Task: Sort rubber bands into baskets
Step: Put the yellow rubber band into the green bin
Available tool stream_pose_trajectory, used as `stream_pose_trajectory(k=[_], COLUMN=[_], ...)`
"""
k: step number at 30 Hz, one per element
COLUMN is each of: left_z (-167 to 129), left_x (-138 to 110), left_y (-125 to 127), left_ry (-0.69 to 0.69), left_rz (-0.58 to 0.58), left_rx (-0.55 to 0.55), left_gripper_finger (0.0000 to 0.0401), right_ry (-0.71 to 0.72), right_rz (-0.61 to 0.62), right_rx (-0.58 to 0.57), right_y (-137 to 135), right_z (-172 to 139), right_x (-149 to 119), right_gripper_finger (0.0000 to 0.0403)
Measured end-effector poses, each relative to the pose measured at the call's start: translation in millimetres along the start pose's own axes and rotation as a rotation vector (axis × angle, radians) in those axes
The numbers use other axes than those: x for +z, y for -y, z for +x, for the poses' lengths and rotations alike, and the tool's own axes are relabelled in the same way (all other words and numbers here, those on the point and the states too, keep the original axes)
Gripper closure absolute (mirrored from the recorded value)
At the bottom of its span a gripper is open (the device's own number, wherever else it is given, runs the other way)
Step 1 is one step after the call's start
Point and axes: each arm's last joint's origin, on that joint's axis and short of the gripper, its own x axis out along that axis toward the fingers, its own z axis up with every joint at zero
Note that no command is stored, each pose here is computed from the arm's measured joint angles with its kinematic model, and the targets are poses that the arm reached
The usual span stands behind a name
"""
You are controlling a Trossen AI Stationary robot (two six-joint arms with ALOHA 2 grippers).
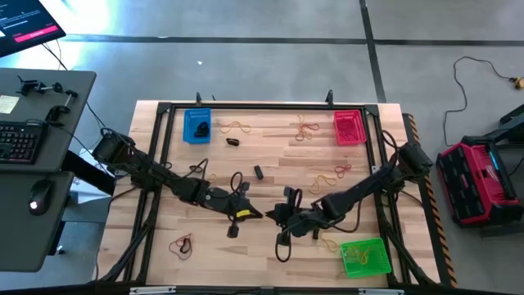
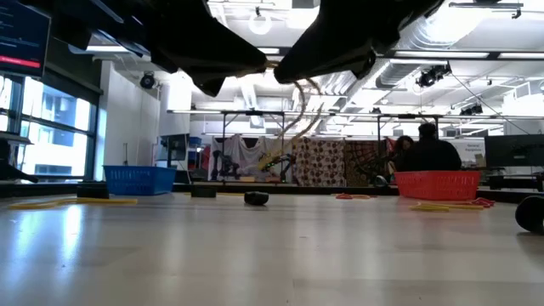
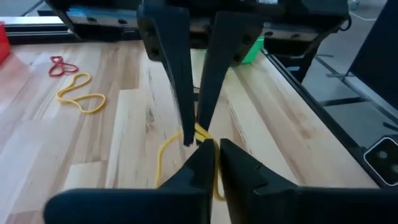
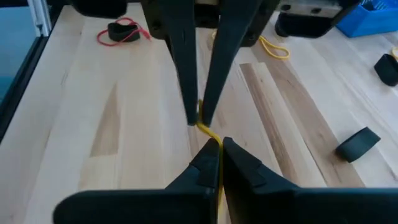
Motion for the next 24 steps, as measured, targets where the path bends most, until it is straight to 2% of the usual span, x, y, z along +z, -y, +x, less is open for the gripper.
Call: stream_pose_trajectory(k=[5,13,19,24], left_z=[-1,-2,-1,-1], left_x=[0,5,4,4], left_y=[4,9,9,9], left_ry=[0.004,0.058,0.051,0.05], left_rz=[0.004,0.016,0.017,0.018], left_rx=[-0.013,-0.029,-0.027,-0.027], left_gripper_finger=[0.0338,0.027,0.025,0.0249], right_ry=[-0.093,-0.302,-0.5,-0.689], right_rz=[-0.014,0.012,0.05,0.111], right_rx=[-0.013,-0.047,-0.112,-0.172], right_y=[-7,-28,-43,-51], right_z=[-14,-67,-115,-149], right_x=[6,21,14,-5], right_gripper_finger=[0.0402,0.0402,0.0403,0.0403])
